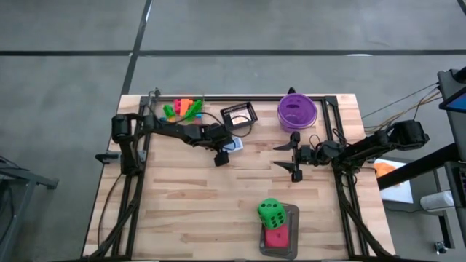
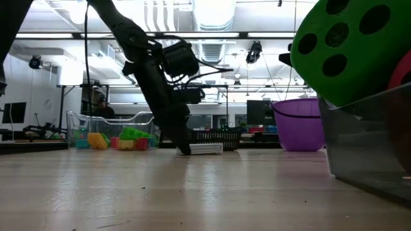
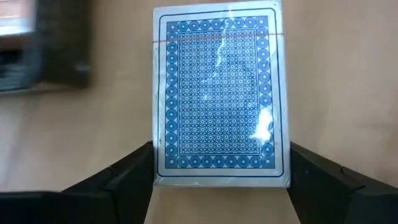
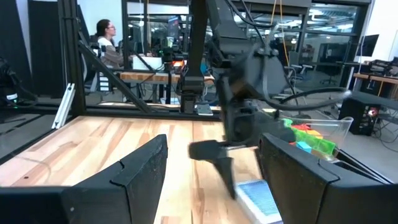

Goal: Pick & Place Toys
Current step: Put the blue deck of cards into the black basket

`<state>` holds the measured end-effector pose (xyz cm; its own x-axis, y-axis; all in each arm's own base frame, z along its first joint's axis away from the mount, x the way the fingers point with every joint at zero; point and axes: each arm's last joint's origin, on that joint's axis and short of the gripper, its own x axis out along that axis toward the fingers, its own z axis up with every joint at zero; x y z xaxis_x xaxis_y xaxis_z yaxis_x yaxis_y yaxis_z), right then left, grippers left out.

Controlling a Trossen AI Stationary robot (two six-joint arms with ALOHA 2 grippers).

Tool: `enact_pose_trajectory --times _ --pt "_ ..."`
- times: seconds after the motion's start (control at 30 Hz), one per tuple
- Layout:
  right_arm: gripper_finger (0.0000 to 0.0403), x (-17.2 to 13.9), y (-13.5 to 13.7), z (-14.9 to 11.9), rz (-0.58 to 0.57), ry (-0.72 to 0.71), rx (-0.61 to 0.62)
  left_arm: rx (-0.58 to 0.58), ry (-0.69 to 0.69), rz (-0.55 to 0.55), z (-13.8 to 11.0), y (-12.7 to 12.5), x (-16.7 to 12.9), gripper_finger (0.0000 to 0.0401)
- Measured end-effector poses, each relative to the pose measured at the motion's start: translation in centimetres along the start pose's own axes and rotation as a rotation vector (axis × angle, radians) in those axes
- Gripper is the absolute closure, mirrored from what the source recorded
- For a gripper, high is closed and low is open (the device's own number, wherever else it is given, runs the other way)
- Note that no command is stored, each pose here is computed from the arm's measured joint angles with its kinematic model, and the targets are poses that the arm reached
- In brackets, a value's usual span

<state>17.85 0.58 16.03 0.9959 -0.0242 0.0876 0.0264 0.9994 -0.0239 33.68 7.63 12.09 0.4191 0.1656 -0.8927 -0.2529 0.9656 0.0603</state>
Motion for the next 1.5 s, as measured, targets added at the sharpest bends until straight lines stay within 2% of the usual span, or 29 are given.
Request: enact_pose_trajectory --times 0.1,0.43,0.67,0.8,1.0,1.17,1.33,1.5 --pt "0.0151 0.0 0.0 0.0 0.0 0.001 0.0 0.014 -0.023 -0.032 0.2 -0.7 -0.5 0.0104" --pt "0.0151 0.0 0.0 0.0 0.0 0.004 -0.001 0.05 -0.125 -0.043 1.1 -2.5 -1.1 0.0104" --pt "0.0151 0.0 0.0 0.0 0.0 0.004 -0.002 0.055 -0.206 -0.038 2.0 -2.7 -1.7 0.0104" --pt "0.0151 0.0 0.0 0.0 0.0 0.004 -0.002 0.046 -0.279 0.008 2.7 -2.4 -2.7 0.0104" --pt "0.0151 0.0 0.0 -0.1 0.001 0.008 -0.003 0.02 -0.347 0.115 3.8 0.6 -4.9 0.0104" --pt "0.0151 0.0 0.0 -0.1 0.0 0.006 -0.003 -0.003 -0.327 0.183 4.1 5.1 -5.3 0.0104" --pt "0.0151 0.0 0.0 0.0 0.001 0.005 -0.009 -0.062 -0.303 0.143 3.9 9.5 -4.2 0.0104" --pt "0.0151 0.1 0.0 0.1 0.0 -0.001 -0.017 -0.092 -0.306 0.106 4.0 12.0 -3.4 0.0104"
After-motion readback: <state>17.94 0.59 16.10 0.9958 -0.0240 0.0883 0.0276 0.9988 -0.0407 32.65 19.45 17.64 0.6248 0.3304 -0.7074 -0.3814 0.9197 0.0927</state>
